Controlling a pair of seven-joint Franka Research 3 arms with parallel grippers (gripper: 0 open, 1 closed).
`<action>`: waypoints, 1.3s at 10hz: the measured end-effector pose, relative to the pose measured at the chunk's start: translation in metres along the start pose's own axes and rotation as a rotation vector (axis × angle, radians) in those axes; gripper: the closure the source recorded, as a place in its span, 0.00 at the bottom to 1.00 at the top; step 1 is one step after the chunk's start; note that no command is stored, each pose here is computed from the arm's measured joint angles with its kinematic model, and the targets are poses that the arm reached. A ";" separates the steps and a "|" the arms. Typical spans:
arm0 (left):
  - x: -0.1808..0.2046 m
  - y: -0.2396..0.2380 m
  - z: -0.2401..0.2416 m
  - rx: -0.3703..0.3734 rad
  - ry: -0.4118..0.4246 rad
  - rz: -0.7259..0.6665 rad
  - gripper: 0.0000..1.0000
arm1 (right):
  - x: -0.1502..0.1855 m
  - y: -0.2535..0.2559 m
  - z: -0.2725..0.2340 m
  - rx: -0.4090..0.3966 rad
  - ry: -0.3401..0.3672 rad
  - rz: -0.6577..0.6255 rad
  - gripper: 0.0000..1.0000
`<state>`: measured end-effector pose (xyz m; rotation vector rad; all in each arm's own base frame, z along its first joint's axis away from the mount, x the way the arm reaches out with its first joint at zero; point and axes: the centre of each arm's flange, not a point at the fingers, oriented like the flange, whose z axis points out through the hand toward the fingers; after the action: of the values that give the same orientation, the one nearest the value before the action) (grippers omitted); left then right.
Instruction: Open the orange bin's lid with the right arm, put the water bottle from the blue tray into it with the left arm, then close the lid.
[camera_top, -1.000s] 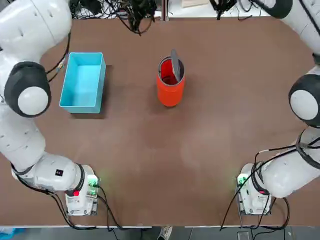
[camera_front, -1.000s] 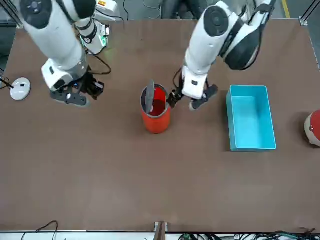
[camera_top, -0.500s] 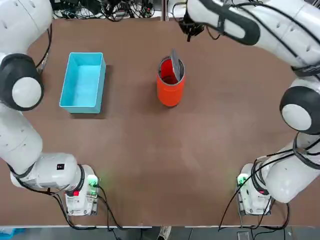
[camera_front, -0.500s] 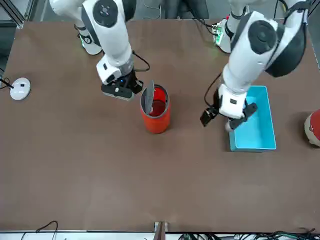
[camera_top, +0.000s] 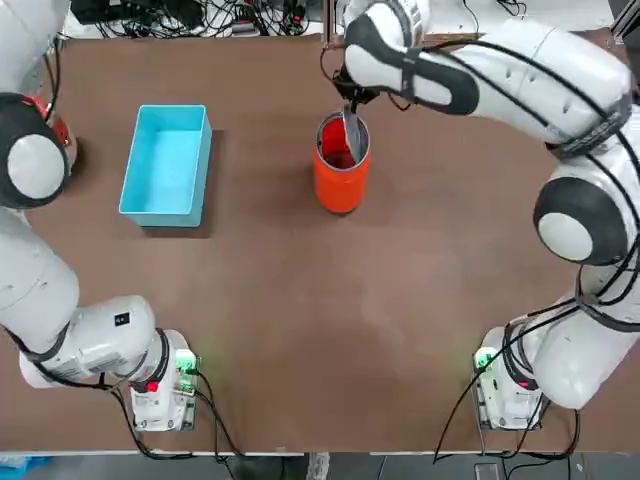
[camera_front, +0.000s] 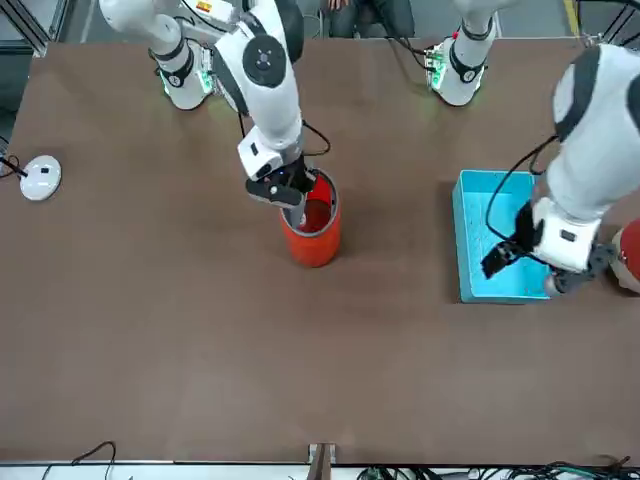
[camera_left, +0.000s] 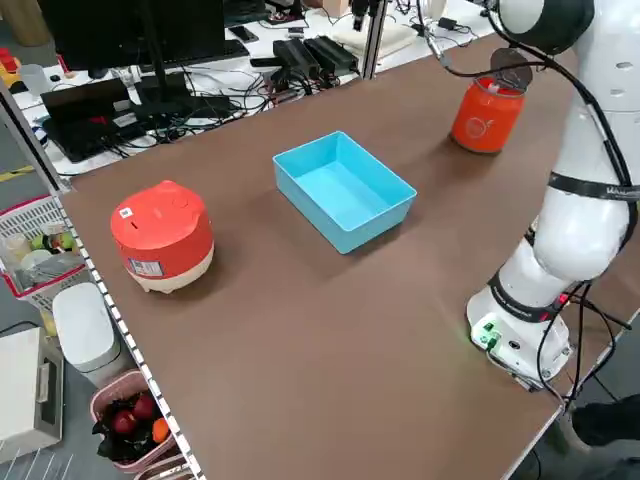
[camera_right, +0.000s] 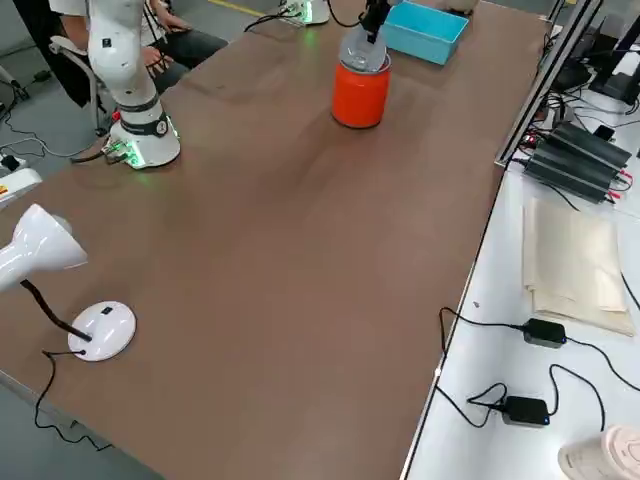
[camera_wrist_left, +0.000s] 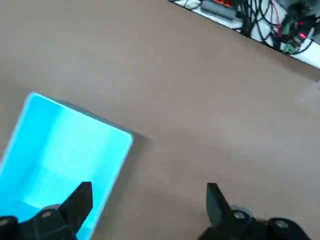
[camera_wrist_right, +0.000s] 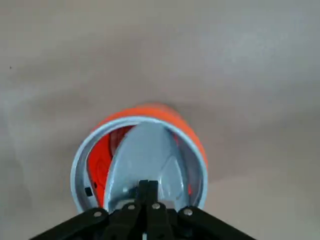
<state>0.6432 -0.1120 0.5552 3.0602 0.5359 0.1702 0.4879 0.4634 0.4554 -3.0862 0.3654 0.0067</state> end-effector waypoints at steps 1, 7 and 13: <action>0.003 -0.014 -0.002 0.017 -0.016 0.046 0.00 | -0.004 -0.004 0.009 -0.008 -0.005 -0.006 0.99; -0.007 -0.058 -0.031 0.055 -0.113 0.304 0.00 | -0.024 -0.036 0.060 0.007 0.005 0.019 0.99; -0.026 -0.045 -0.041 0.034 -0.132 0.339 0.00 | -0.025 -0.039 0.069 0.002 0.026 0.032 0.99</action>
<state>0.5989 -0.0786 0.5914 3.1413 0.0114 -0.0351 0.4722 0.5098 0.3878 -3.0806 0.4158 -0.0337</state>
